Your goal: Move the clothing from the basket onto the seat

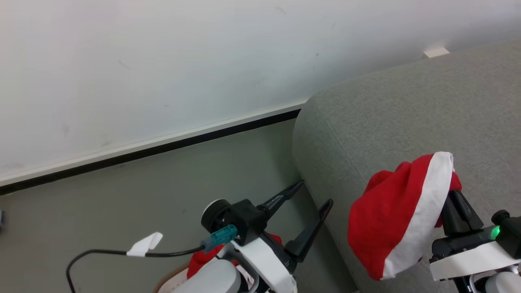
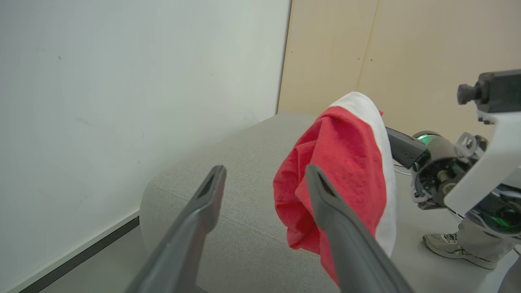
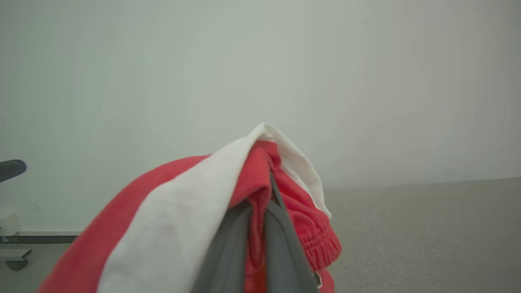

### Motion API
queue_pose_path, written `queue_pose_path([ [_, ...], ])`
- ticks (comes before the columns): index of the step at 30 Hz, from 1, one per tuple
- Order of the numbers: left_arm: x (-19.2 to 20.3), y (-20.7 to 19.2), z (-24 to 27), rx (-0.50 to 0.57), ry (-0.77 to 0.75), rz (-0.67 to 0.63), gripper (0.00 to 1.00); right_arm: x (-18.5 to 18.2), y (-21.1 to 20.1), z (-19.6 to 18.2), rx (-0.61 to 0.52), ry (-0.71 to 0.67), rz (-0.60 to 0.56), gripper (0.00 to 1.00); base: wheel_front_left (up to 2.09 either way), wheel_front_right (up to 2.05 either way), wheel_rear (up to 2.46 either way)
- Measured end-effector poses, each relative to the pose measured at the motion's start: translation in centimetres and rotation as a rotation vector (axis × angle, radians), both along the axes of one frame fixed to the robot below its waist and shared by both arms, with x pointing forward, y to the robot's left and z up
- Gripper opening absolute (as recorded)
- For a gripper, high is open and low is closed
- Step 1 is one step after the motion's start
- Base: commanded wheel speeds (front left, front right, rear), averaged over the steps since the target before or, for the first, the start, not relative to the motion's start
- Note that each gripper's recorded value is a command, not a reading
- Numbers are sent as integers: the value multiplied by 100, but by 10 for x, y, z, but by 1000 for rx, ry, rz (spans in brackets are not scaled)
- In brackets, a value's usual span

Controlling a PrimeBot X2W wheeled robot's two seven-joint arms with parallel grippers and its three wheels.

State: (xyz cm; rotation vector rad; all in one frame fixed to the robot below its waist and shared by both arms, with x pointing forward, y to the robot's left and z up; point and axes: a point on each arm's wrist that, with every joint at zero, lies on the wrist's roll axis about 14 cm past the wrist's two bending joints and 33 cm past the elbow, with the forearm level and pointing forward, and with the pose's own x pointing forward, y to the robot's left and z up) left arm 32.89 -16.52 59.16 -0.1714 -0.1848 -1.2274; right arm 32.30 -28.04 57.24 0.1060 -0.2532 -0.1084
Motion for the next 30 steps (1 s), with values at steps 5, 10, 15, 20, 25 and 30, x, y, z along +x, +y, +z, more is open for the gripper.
queue_pose_path([
  [5,1,-4,-8,8,7,-13,100,-2,-5,-2,-1,8,-18,0,0,0,0],
  [10,10,-4,-13,9,8,-15,100,7,-14,-1,-9,17,-31,0,0,0,0],
  [15,27,-1,-26,32,8,-19,100,44,-32,14,-18,8,-39,0,0,0,0],
  [20,53,5,-44,50,33,-15,100,90,-60,27,-55,17,-64,0,0,0,0],
  [25,83,20,-74,72,78,16,100,136,-95,23,-67,54,-125,0,0,0,0],
  [30,110,39,-107,95,129,62,100,180,-125,7,-56,94,-186,0,0,0,0],
])
